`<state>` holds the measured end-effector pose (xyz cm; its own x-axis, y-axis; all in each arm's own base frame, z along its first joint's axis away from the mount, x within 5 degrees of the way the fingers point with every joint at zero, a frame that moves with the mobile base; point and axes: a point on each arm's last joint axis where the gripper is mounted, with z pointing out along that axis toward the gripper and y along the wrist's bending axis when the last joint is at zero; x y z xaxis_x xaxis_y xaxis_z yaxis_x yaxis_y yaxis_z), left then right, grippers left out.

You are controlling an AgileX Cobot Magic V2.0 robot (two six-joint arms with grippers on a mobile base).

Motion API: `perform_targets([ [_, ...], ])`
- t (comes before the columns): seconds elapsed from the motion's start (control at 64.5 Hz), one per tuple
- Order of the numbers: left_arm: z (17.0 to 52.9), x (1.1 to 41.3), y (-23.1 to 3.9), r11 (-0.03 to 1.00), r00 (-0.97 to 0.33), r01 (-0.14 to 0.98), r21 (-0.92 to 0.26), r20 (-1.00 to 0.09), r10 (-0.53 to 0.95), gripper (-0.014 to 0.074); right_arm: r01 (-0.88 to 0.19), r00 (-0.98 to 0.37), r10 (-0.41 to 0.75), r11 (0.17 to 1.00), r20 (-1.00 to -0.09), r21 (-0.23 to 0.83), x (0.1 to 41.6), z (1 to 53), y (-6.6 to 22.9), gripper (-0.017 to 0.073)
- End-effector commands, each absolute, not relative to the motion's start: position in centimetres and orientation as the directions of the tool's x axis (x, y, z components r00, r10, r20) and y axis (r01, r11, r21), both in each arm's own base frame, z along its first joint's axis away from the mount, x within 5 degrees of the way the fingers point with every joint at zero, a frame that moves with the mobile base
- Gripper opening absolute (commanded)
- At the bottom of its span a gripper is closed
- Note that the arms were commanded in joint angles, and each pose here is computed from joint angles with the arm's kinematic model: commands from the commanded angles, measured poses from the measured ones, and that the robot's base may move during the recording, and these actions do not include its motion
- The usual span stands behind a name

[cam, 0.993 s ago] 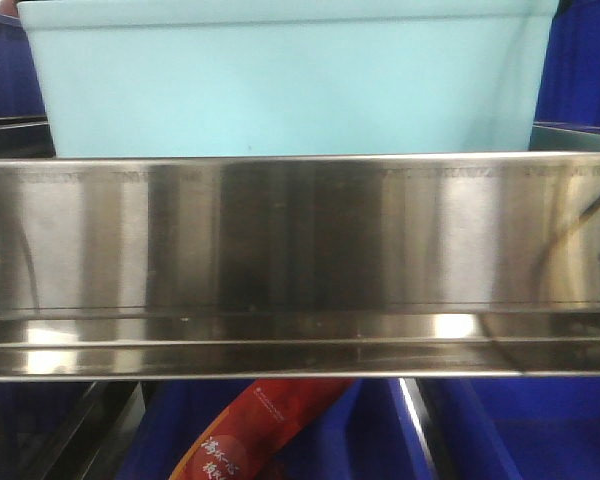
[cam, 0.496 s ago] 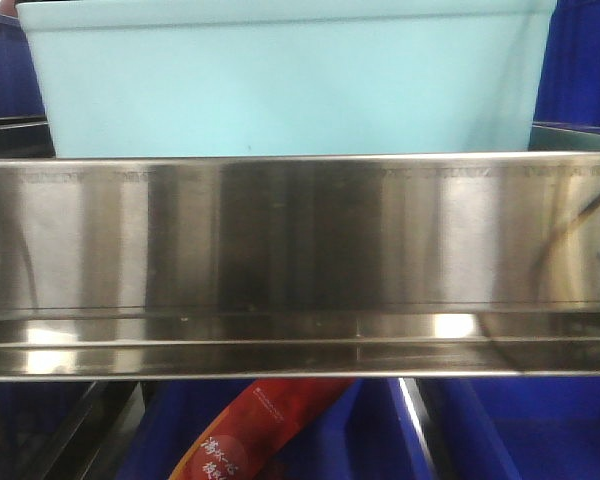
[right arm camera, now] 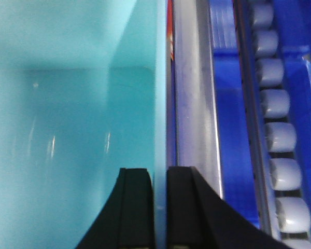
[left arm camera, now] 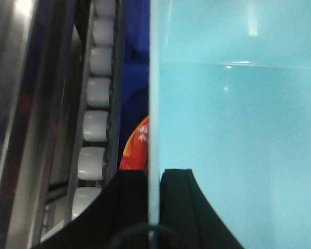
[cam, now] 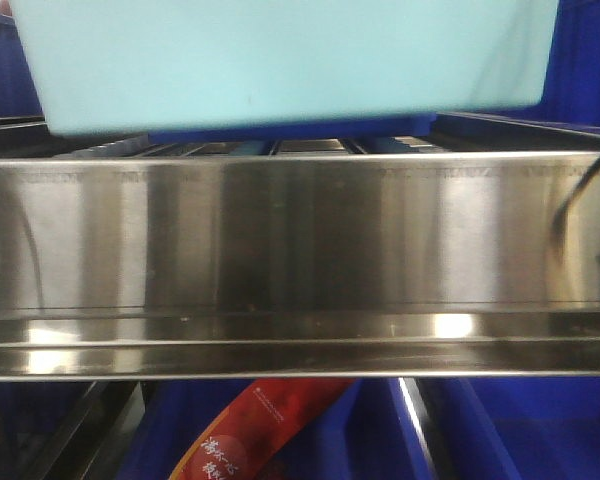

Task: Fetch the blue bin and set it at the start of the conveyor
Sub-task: 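Lift the bin with both grippers and pull it off the shelf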

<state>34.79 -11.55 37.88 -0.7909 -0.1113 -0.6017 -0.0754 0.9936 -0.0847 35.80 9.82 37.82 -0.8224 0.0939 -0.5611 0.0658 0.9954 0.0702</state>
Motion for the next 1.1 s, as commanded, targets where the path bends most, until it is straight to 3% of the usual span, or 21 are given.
perform_targets([
  [0.0,40.4,33.2,-11.4,0.995,-0.727,-0.079,-0.062,-0.68,-0.1,-0.0111,0.086,-0.761,0.098,0.995,-0.642,0.05,34.0,41.0,9.1,-0.0163],
  [0.481,49.6,28.7,-12.2,0.99,-0.553,-0.012,-0.137,-0.824,-0.121,-0.0111,0.039,-0.591,0.106,0.994,-0.8,0.103,28.1,48.4,8.4,-0.0163],
  [1.086,51.3,28.1,-11.6,0.991,-0.493,-0.022,-0.13,-0.861,-0.123,-0.0111,0.041,-0.519,0.129,0.991,-0.845,0.126,27.3,51.1,7.9,-0.0163],
])
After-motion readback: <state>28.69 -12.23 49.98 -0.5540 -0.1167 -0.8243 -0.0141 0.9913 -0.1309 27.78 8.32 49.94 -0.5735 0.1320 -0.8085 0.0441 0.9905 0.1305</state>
